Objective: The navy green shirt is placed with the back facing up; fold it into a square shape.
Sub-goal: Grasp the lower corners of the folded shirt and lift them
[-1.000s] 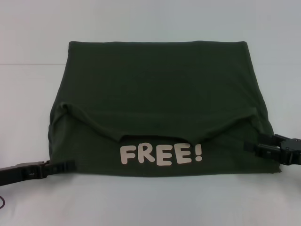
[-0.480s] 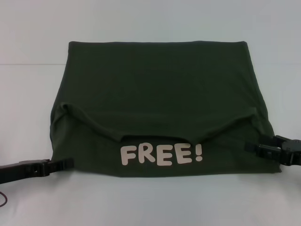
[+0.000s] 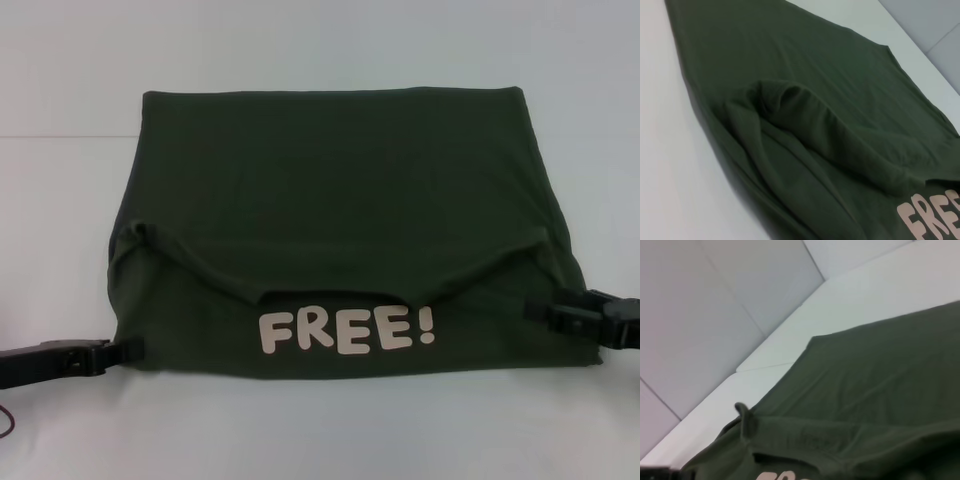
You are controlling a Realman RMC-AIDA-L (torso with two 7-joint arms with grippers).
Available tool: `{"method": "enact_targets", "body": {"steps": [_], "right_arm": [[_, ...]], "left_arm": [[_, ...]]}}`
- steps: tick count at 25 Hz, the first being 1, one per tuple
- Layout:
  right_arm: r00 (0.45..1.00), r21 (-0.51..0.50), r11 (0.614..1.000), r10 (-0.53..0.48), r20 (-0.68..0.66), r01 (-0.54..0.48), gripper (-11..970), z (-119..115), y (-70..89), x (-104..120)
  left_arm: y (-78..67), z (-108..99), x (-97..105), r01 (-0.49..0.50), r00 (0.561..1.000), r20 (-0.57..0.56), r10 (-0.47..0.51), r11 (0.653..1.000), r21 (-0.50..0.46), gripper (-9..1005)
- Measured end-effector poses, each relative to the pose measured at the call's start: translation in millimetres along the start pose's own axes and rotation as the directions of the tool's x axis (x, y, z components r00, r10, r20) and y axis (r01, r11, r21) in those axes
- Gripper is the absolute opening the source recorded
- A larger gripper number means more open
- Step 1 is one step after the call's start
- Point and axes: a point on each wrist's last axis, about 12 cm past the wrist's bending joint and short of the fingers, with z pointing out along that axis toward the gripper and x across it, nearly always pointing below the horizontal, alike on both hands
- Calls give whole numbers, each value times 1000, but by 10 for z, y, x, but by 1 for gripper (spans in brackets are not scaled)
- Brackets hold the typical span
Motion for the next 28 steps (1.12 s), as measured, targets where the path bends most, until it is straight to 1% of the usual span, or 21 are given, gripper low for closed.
{"method": "enact_targets", "body": {"steps": [3, 6, 8, 9, 12, 15, 17, 19, 23, 28], "right_arm": [[995, 28, 995, 93, -29, -93, 917, -69, -55, -129], [977, 77, 979, 194, -88, -188, 914, -162, -93, -397], [960, 126, 965, 246, -133, -229, 911, -207, -89, -579], [950, 155, 958, 267, -163, -243, 910, -220, -79, -665], [908, 250, 932, 325, -263, -262, 853, -209, -37, -896], [864, 354, 902, 369, -343, -245, 797, -155, -46, -1037], [847, 399, 891, 375, -377, -217, 799, -104, -50, -1092], [834, 423, 885, 376, -404, -194, 800, -57, -46, -1108], [810, 419, 888, 382, -445, -189, 804, 46, -20, -1073], [797, 407, 894, 383, -468, -190, 805, 157, -5, -972]], "left_arm": [[-13, 7, -6, -5, 1000, -8, 5, 1000, 8, 145], [-23, -11, -21, -14, 1000, -9, 14, 1000, 16, 88], [-31, -28, -33, -23, 1000, -5, 23, 1000, 16, 50], [-34, -34, -37, -26, 1000, -3, 26, 1000, 16, 49], [-43, -34, -37, -30, 1000, -5, 31, 999, 18, 45], [-64, -19, -40, -39, 999, -17, 39, 999, 30, 43], [-75, -14, -51, -45, 999, -22, 46, 998, 36, 43], [-82, -12, -67, -50, 998, -22, 51, 998, 40, 42], [-84, -14, -84, -51, 998, -26, 52, 998, 41, 42], [-79, -26, -75, -50, 998, -30, 51, 998, 40, 43]]}}
